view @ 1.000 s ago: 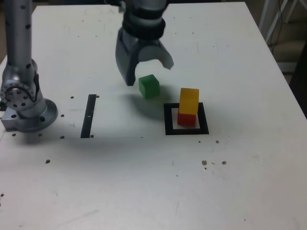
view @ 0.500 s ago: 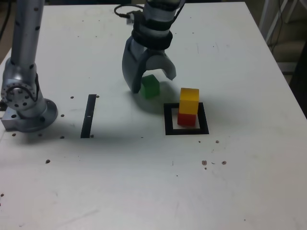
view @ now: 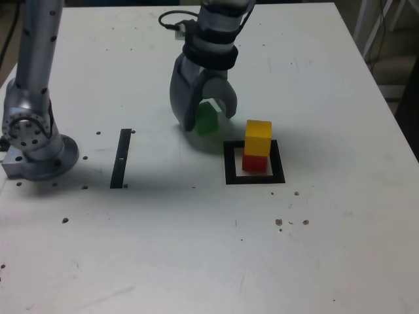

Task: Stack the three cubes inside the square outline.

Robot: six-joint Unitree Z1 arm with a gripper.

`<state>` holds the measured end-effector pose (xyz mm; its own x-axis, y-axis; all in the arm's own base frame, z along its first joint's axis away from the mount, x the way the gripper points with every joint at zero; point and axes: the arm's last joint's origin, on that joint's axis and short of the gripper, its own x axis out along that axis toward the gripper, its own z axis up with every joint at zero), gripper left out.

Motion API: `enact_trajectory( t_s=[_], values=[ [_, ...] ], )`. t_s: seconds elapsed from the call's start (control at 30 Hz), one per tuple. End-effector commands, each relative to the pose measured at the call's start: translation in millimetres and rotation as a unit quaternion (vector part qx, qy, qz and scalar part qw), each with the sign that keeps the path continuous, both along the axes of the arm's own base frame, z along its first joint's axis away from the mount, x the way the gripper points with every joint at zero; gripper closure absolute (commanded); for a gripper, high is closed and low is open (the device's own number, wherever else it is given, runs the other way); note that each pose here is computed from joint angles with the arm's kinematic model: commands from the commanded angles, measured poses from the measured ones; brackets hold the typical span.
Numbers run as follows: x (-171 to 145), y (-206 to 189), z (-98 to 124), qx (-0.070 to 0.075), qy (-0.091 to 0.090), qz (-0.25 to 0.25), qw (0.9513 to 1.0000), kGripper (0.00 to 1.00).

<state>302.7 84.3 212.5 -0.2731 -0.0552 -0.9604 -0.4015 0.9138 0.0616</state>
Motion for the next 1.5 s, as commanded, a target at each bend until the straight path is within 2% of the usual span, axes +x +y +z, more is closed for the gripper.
enact_trajectory(
  t_s=[0.0, 0.2, 0.5, 0.67, 0.8, 0.87, 0.97, 1.07, 1.13, 1.33, 1.47],
  values=[
    [0.7, 1.5, -2.7, 0.002, -0.001, 0.0, 1.0, 0.48],
    [2.4, 2.6, -5.2, 0.008, -0.014, 0.0, 0.9999, 0.58],
    [2.2, 2.5, -4.1, 0.01, -0.022, -0.001, 0.9997, 0.74],
    [-0.3, 2.6, 0.6, 0.021, -0.027, -0.003, 0.9994, 0.83],
    [-0.8, 1.8, 10.4, 0.036, -0.039, -0.012, 0.9985, 0.91],
    [-0.9, 1.0, 18.3, 0.044, -0.042, -0.018, 0.998, 0.94],
    [-0.7, -0.6, 35.0, 0.051, -0.035, -0.029, 0.9977, 0.94],
    [3.8, -3.6, 57.2, 0.053, -0.024, -0.051, 0.997, 0.94],
    [9.0, -7.8, 74.4, 0.053, -0.026, -0.072, 0.9956, 0.94],
    [25.8, -30.4, 123.4, 0.057, -0.069, -0.144, 0.9855, 0.94],
    [35.0, -51.9, 140.0, 0.051, -0.087, -0.189, 0.9768, 0.94]
  ],
)
